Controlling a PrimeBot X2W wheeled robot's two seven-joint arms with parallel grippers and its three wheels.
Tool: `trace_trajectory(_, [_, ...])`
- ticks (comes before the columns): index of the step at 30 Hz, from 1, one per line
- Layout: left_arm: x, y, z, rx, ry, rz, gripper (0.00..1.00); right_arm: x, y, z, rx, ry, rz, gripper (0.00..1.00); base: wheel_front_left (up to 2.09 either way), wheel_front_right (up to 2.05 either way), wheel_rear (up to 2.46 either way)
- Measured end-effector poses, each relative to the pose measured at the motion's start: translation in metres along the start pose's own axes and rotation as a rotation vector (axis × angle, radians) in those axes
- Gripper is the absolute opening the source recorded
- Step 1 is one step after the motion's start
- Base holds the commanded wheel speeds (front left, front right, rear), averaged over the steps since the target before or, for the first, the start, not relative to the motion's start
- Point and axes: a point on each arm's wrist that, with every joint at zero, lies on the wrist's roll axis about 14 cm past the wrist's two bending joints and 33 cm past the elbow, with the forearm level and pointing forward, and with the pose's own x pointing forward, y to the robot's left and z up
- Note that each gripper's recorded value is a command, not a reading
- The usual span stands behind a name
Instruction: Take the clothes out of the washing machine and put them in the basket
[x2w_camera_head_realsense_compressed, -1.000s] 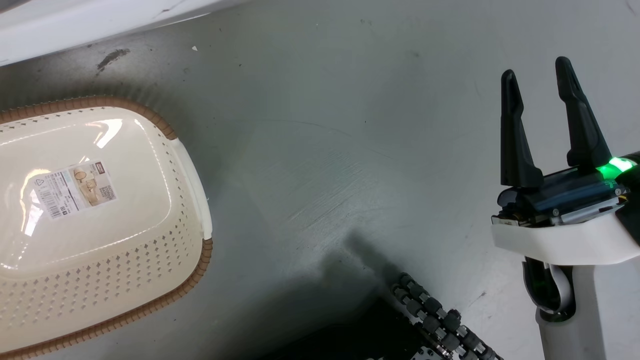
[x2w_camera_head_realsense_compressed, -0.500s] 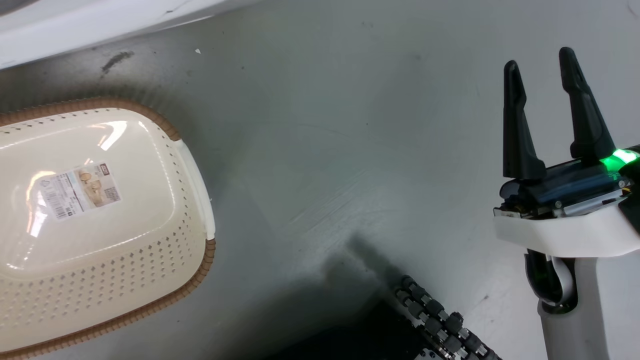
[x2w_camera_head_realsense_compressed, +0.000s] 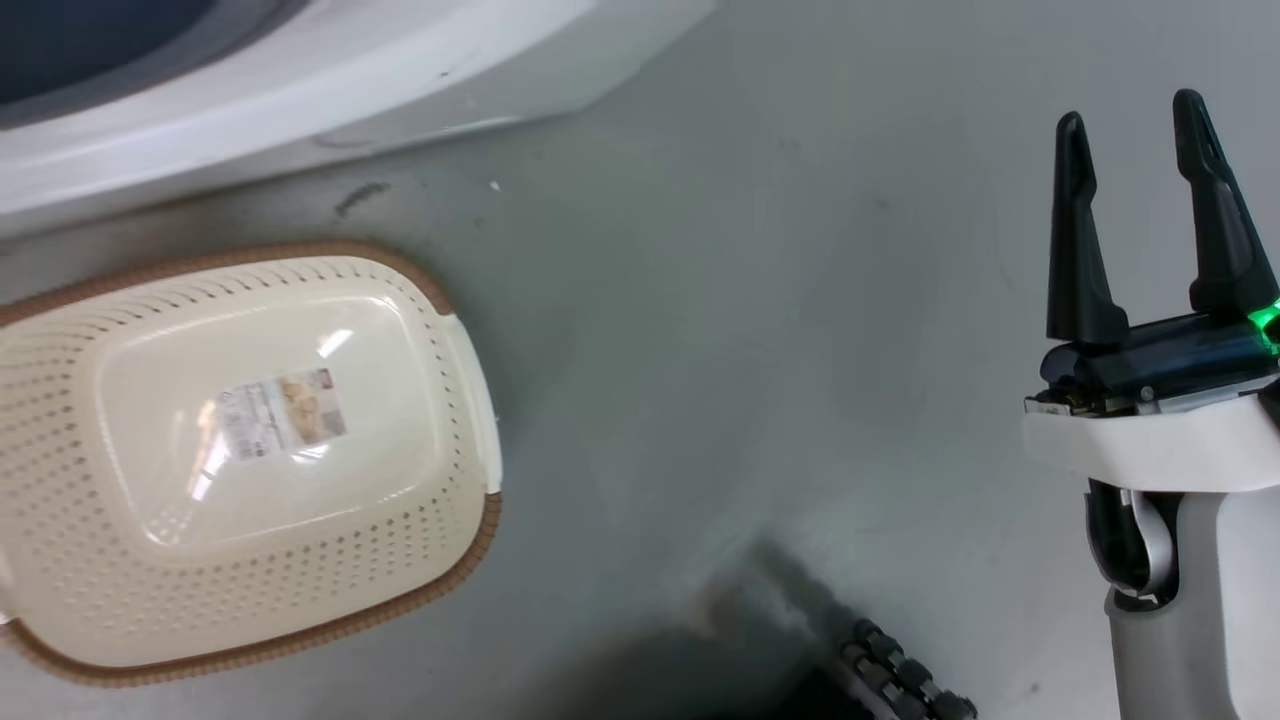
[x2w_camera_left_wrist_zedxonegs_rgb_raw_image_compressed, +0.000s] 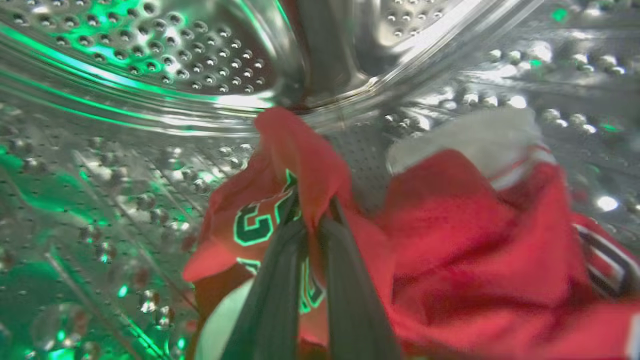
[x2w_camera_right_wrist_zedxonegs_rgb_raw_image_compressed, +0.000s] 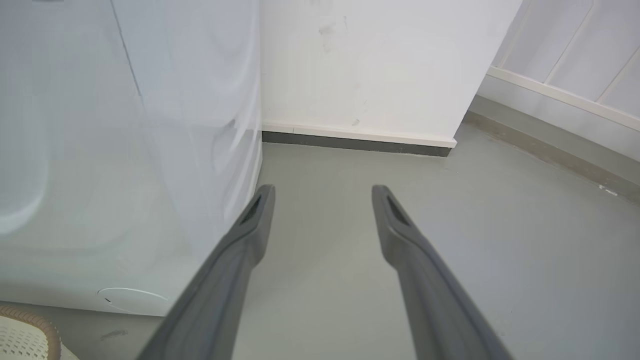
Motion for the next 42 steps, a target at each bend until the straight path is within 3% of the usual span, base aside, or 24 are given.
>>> trace_trajectory(18, [-0.127, -0.041, -0.001, -0.021, -0.181, -0.071, 0.0, -0.026, 0.015, 0.069, 0.007, -0.147, 0.039, 1.0, 0.0, 0.0, 0.0])
trace_trajectory(33, [-0.257, -0.071, 0.075, 0.01, -0.531, -0.086, 0.0, -0.063, 0.033, 0.123, 0.039, -0.27, 0.092, 1.0, 0.0, 0.0, 0.0])
trace_trajectory(42, [-0.343, -0.084, 0.088, -0.022, -0.713, -0.068, 0.0, -0.081, 0.037, 0.142, 0.047, -0.32, 0.105, 1.0, 0.0, 0.0, 0.0])
